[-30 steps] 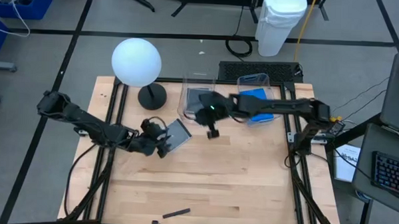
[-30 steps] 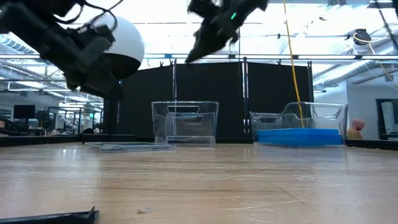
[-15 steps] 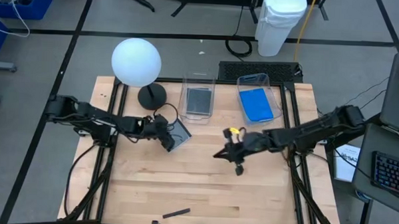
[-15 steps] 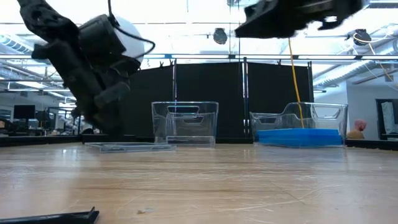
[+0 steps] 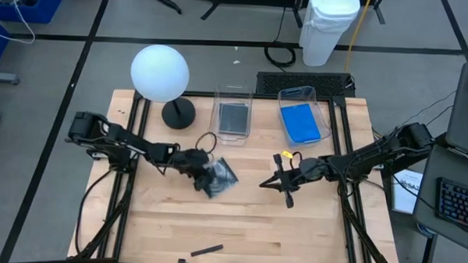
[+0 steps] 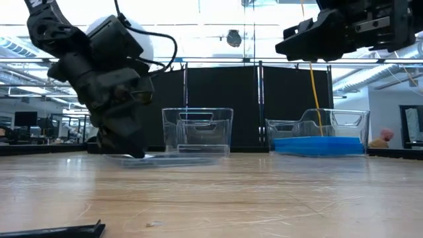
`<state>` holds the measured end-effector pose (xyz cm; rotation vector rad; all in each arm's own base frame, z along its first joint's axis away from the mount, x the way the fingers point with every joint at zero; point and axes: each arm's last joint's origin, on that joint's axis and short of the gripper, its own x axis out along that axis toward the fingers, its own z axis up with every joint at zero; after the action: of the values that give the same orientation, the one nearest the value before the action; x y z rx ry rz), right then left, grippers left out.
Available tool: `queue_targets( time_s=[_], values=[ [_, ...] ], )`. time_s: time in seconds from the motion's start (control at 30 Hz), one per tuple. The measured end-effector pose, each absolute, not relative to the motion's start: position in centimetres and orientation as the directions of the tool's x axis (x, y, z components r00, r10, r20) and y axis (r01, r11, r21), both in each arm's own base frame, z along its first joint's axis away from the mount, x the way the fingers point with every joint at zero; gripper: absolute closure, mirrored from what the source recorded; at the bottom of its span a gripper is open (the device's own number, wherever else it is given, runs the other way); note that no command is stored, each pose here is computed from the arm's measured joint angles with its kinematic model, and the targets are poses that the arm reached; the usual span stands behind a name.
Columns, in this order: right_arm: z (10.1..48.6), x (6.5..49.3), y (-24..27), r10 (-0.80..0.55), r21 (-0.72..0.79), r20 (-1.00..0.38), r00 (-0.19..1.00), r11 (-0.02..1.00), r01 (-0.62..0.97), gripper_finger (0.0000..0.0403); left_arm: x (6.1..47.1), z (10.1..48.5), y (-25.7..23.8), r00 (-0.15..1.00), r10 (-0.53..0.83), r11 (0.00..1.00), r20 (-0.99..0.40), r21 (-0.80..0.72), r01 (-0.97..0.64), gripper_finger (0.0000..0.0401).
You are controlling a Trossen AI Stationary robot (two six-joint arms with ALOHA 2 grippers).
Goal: Pick & place jewel cases by type
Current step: Put the black CD case into the left transparent bin
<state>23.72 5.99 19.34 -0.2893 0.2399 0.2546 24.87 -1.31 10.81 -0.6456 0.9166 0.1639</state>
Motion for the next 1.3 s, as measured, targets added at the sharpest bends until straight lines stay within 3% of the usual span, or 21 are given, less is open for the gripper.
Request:
queue_targets(
  time_s=[0.13, 0.33, 0.53, 0.77, 0.97, 1.3],
  values=[
    [19.3, 23.7, 6.0, 0.215, -0.245, -0.276, 0.937, 0.927, -0.285, 0.0403, 25.6, 10.8, -3.0, 0.651, -0.277, 0.811, -0.706, -0.535, -0.235, 0.0261],
    [18.9, 23.8, 6.0, 0.215, -0.226, -0.298, 0.930, 0.931, -0.288, 0.0403, 27.0, 10.3, -5.4, 0.626, -0.364, 0.807, -0.689, -0.570, -0.158, 0.0261],
    [18.4, 23.9, 6.1, 0.214, -0.212, -0.317, 0.924, 0.934, -0.289, 0.0403, 29.2, 13.2, -8.6, 0.567, -0.459, 0.842, -0.684, -0.538, 0.033, 0.0261],
    [18.1, 23.9, 6.0, 0.210, -0.203, -0.347, 0.914, 0.935, -0.292, 0.0403, 29.5, 17.6, -12.2, 0.410, -0.227, 0.942, -0.883, -0.305, -0.137, 0.0312],
    [18.0, 23.8, 6.0, 0.209, -0.199, -0.356, 0.911, 0.935, -0.292, 0.0403, 28.3, 17.6, -14.6, 0.368, -0.216, 0.930, -0.904, -0.306, -0.206, 0.0393],
    [18.0, 23.8, 6.0, 0.208, -0.215, -0.357, 0.910, 0.930, -0.297, 0.0403, 26.6, 15.2, -15.6, 0.412, -0.229, 0.818, -0.882, -0.404, -0.410, 0.0395]
  ],
)
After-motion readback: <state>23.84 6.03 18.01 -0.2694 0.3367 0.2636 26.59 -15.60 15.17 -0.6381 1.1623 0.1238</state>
